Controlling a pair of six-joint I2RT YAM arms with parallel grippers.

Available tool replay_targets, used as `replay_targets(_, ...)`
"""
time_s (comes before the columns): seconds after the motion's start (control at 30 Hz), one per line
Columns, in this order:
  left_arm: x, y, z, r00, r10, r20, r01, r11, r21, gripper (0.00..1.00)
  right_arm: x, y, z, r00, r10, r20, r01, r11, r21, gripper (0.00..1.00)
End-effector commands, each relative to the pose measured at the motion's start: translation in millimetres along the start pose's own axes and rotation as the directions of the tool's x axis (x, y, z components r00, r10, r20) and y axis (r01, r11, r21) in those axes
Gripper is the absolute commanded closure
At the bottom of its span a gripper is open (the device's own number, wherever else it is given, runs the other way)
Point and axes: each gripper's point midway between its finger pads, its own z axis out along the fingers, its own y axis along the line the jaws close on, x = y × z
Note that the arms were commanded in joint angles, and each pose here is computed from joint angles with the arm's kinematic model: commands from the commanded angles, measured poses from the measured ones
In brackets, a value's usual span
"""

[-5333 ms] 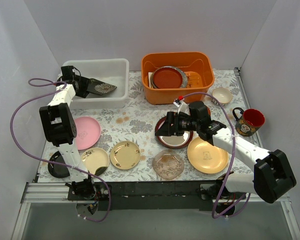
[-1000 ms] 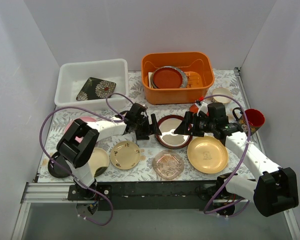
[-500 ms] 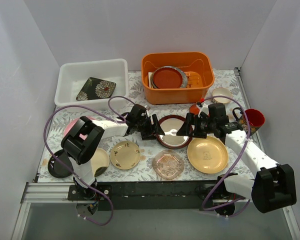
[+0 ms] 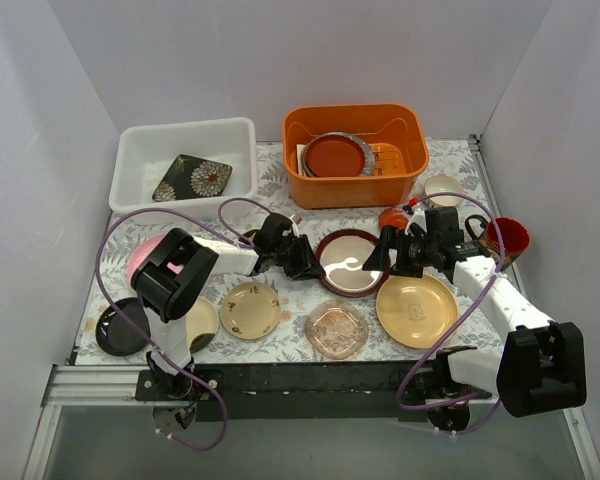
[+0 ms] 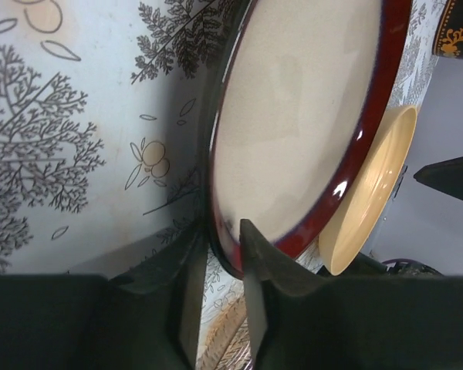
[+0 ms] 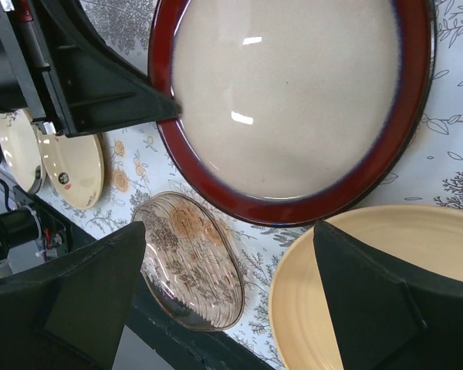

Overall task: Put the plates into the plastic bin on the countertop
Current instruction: Pick up the plate at the center of the board.

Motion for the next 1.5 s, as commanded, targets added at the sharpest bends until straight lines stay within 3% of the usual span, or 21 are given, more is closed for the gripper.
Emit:
replay_targets(0.0, 18, 30, 13, 0.998, -0.015, -0.057, 0.011, 0.997, -0.07, 0.84, -5, 5, -4, 0.999, -0.033, 0.024, 0.034, 0.999, -0.032, 0.03)
replay_targets(0.13, 15, 34, 13, 0.999, -0.012, -0.045, 0.008, 0.995, -0.096, 1.0, -3, 3, -5, 0.999, -0.031, 0.027, 0.032, 0.999, -0.026, 0.03)
replay_targets(0.37, -7, 23, 3, 0.999, 0.018, 0.027, -0.014, 0.99, -0.142, 1.0, -4, -1, -6, 0.999, -0.025, 0.033, 0.025, 1.0, -0.018, 0.04)
replay_targets(0.57, -29, 22, -18, 0.995, -0.021, 0.101, 0.038, 0.985, -0.171, 1.0, -5, -8, -5, 0.999, -0.019, 0.042, 0.019, 1.0, 0.003, 0.03)
replay_targets(0.83, -38, 26, -34, 0.992, -0.029, 0.12, 0.049, 0.985, -0.167, 1.0, -13, -24, 10, 0.998, -0.023, 0.058, 0.02, 0.999, 0.036, 0.06)
replay_targets(1.47, -38, 18, -30, 0.996, -0.015, 0.087, 0.026, 0.991, -0.134, 1.0, -19, -32, 56, 0.998, 0.06, 0.005, -0.06, 0.996, -0.059, 0.41)
